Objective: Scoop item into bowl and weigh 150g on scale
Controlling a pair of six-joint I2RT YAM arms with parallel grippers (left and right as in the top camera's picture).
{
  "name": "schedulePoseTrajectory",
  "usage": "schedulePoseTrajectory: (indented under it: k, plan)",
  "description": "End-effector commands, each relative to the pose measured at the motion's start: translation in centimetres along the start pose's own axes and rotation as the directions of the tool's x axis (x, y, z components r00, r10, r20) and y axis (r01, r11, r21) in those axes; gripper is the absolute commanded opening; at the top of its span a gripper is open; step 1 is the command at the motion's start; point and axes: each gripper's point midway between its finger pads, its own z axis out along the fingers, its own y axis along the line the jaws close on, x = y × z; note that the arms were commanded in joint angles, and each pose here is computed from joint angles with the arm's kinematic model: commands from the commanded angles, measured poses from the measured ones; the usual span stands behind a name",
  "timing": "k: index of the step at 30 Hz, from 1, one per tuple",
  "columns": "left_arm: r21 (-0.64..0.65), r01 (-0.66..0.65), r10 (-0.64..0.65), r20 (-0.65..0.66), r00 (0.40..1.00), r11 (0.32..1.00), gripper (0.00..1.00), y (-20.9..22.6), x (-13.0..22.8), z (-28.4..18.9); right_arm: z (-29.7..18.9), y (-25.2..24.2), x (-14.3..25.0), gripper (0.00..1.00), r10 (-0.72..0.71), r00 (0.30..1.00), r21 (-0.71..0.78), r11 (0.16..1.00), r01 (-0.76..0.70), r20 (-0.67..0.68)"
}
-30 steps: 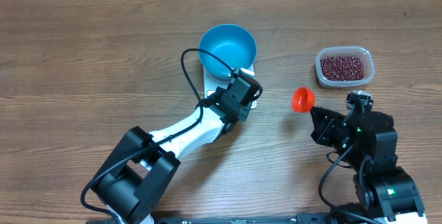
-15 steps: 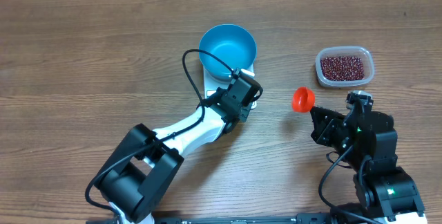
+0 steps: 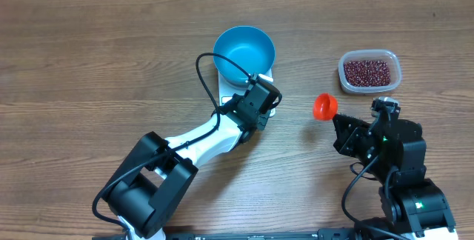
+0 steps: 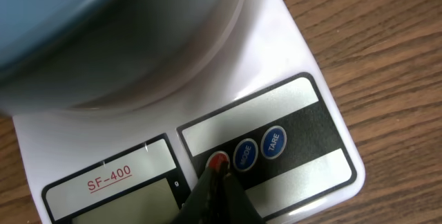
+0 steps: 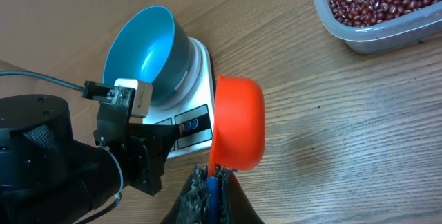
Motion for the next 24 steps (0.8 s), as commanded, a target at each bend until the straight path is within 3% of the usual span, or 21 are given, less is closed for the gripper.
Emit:
schedulePoseTrajectory:
  k: [1, 24]
  plan:
    - [-0.015, 0.013, -0.013, -0.009, 1.000, 1.000, 0.05, 0.31, 0.41, 0.55, -0.75, 0.79, -1.28, 0.04, -0.014, 0.999, -0.014, 1.000, 0.015, 0.044]
    - [-0.016, 0.012, -0.012, -0.011, 1.000, 1.000, 0.05, 0.30, 0.54, 0.73, -0.73, 0.77, -1.26, 0.04, -0.014, 0.999, -0.013, 1.000, 0.015, 0.044]
